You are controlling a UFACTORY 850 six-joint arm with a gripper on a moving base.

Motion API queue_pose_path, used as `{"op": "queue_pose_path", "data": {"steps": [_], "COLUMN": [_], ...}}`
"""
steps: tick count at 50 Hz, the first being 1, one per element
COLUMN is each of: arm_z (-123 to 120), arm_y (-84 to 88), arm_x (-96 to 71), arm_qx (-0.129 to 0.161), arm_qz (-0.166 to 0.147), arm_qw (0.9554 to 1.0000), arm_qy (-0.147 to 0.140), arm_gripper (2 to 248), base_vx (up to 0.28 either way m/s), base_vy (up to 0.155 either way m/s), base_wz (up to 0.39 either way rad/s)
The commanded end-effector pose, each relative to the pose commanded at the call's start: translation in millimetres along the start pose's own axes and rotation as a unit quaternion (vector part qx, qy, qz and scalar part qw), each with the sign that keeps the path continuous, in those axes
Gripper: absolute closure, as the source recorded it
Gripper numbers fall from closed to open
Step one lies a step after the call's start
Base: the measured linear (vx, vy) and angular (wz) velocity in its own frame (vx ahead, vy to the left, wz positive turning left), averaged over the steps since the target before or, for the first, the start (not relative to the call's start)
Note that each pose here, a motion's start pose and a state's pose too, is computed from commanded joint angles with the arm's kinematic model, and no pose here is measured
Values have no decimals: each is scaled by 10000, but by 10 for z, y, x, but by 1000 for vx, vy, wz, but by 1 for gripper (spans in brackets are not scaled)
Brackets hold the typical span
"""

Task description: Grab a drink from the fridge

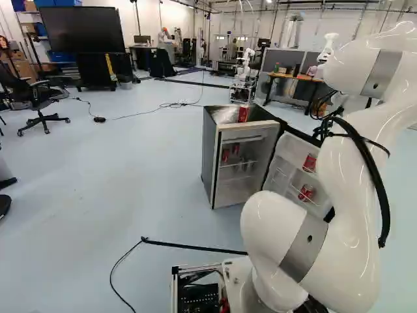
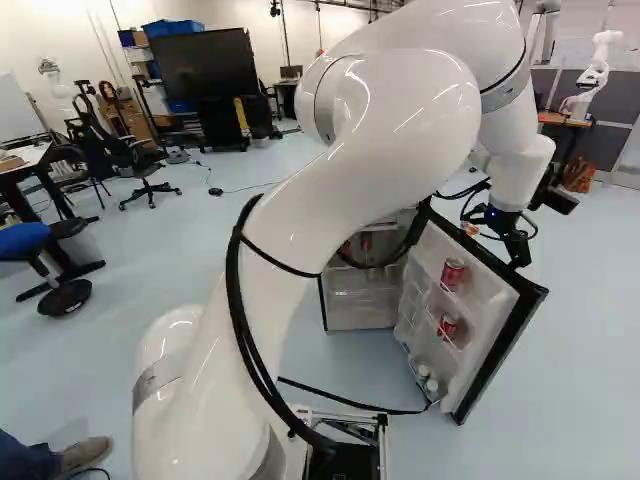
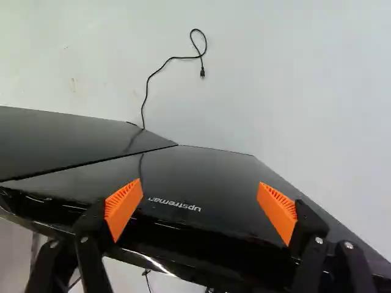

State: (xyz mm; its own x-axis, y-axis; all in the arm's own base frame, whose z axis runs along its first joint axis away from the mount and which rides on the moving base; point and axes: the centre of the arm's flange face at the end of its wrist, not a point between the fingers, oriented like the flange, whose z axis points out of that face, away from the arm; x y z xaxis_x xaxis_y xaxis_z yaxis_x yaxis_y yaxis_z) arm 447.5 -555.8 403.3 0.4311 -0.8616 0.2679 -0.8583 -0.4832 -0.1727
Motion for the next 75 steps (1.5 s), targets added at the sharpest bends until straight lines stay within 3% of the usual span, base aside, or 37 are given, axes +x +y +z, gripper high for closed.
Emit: {"op": "queue_pose_path", "data": {"steps": [12,34,53,75], "arm_z": [43,157,392,421], "arm_y": [-8,-34,0,12], "arm_x": [22,293,296,259], "arm_qx": [2,36,15,-30], "arm_qz": [-6,-22,-6,-66], "arm_qw": [10000,9998,10000,9999], "arm_qy": [-2,188,87,-122], "arm_gripper": [3,3,3,3], "base_vx": [0,0,0,0], "base_vy": [0,0,0,0], "base_wz": [0,0,0,0]}}
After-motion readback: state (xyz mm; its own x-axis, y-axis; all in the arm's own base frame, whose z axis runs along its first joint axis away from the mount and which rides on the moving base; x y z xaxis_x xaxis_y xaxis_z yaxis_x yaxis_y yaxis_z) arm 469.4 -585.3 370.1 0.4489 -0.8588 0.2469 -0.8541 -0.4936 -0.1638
